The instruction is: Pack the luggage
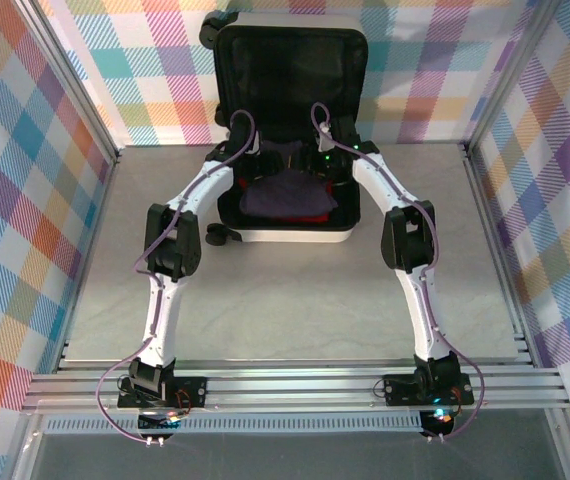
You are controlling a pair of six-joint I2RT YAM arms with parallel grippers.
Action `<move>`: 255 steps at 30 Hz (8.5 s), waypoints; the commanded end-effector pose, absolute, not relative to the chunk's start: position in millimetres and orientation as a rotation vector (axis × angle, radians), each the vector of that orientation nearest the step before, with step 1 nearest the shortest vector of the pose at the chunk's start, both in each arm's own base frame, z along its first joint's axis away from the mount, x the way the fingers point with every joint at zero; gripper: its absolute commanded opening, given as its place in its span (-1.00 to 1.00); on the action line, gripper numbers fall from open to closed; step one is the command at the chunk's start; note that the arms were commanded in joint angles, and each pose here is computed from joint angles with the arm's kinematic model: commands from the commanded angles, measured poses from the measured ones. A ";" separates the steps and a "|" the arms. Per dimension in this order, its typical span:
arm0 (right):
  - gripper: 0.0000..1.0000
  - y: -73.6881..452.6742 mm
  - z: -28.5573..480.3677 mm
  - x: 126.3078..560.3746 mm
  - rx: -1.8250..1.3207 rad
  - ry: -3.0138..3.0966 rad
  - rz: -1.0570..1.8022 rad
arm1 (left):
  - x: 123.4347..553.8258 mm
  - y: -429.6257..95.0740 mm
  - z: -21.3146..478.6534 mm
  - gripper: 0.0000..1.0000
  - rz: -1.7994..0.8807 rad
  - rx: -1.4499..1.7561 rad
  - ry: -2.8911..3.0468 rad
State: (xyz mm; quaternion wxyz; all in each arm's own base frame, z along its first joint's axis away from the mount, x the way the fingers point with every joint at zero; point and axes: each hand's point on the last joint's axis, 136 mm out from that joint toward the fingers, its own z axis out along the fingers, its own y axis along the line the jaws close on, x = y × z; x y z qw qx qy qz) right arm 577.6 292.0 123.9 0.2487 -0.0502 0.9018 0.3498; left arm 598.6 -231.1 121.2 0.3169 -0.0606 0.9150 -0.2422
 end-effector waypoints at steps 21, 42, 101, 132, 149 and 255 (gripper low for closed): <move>0.51 291.1 182.4 577.4 -0.218 2.352 0.920 | 578.2 -222.1 164.2 0.21 -0.758 -0.200 2.297; 0.49 220.6 368.1 582.4 -0.230 1.939 0.457 | 408.8 -203.4 210.2 0.21 -0.605 -0.125 2.319; -0.14 143.1 398.9 687.5 -0.116 1.502 0.549 | 280.1 -101.9 306.0 0.26 -0.390 -0.198 2.081; -1.00 148.6 509.1 593.3 -0.243 1.337 0.600 | 269.1 -94.2 315.4 0.26 -0.408 -0.211 2.026; -1.00 135.5 472.8 495.5 -0.310 1.275 0.518 | 266.5 -93.3 323.8 0.26 -0.430 -0.212 1.988; 0.11 100.5 159.3 424.0 0.159 2.375 0.749 | 429.1 -115.4 112.0 -0.11 -0.181 -0.401 2.510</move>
